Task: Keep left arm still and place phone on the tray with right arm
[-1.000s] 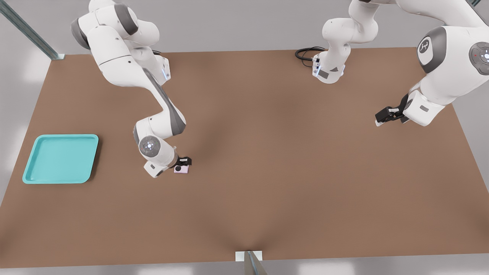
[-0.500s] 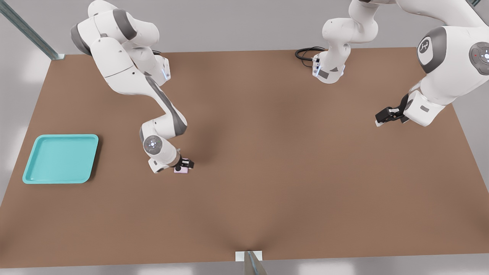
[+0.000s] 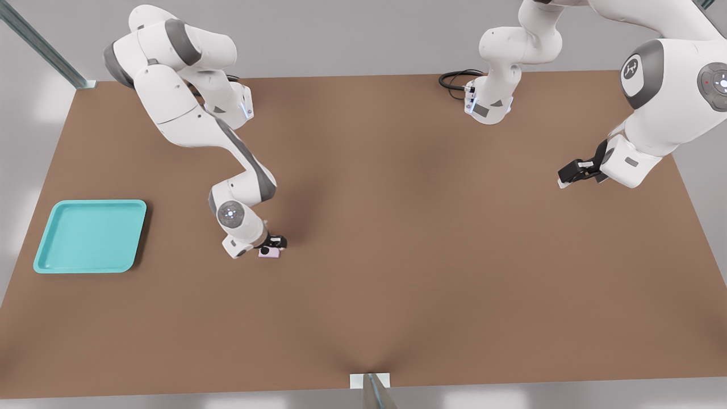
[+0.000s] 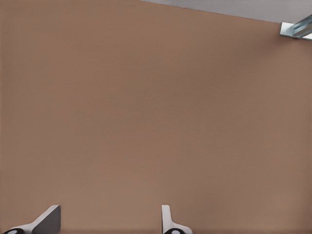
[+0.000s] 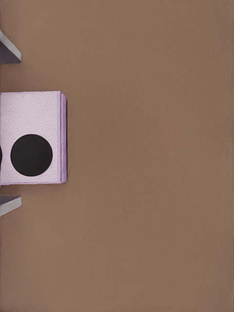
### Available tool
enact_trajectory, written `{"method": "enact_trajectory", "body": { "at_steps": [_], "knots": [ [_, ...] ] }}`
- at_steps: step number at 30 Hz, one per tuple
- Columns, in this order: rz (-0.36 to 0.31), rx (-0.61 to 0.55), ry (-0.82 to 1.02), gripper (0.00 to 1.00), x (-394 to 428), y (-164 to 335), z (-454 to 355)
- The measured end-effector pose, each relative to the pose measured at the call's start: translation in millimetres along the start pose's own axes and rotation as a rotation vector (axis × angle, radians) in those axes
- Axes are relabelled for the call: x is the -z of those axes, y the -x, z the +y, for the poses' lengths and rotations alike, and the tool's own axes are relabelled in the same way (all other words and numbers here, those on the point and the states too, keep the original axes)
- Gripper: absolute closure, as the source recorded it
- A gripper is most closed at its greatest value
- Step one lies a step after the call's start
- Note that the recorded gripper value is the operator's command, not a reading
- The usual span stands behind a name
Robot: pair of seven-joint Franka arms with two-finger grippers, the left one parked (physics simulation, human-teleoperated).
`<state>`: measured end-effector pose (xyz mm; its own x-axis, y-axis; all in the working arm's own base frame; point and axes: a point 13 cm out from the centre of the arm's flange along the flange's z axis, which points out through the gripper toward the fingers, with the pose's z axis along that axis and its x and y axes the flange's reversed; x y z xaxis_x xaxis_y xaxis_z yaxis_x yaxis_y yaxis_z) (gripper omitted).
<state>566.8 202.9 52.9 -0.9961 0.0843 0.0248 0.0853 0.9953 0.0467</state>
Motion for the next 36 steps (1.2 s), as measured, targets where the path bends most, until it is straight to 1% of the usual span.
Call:
{"method": "enact_trajectory", "body": {
  "at_steps": [13,14,15,17,23,25,27,30,32,34,36],
  "knots": [
    [0.012,0.052,0.008,0.0,-23,-12,-2],
    [0.011,0.055,0.01,0.03,-24,-12,-1],
    [0.01,0.056,0.011,0.13,-24,-12,-1],
    [0.006,0.06,0.014,0.22,-24,-11,0],
    [-0.005,0.071,0.02,0.23,-21,-8,1],
    [-0.014,0.072,0.021,0.23,-16,-4,-1],
    [-0.039,0.065,0.02,0.23,1,6,-8],
    [-0.09,0.032,0.013,0.24,46,30,-35],
    [-0.108,-0.011,0.002,0.24,68,43,-73],
    [-0.108,-0.06,-0.015,0.24,81,46,-124],
    [-0.092,-0.115,-0.03,0.24,83,44,-186]
  ]
}}
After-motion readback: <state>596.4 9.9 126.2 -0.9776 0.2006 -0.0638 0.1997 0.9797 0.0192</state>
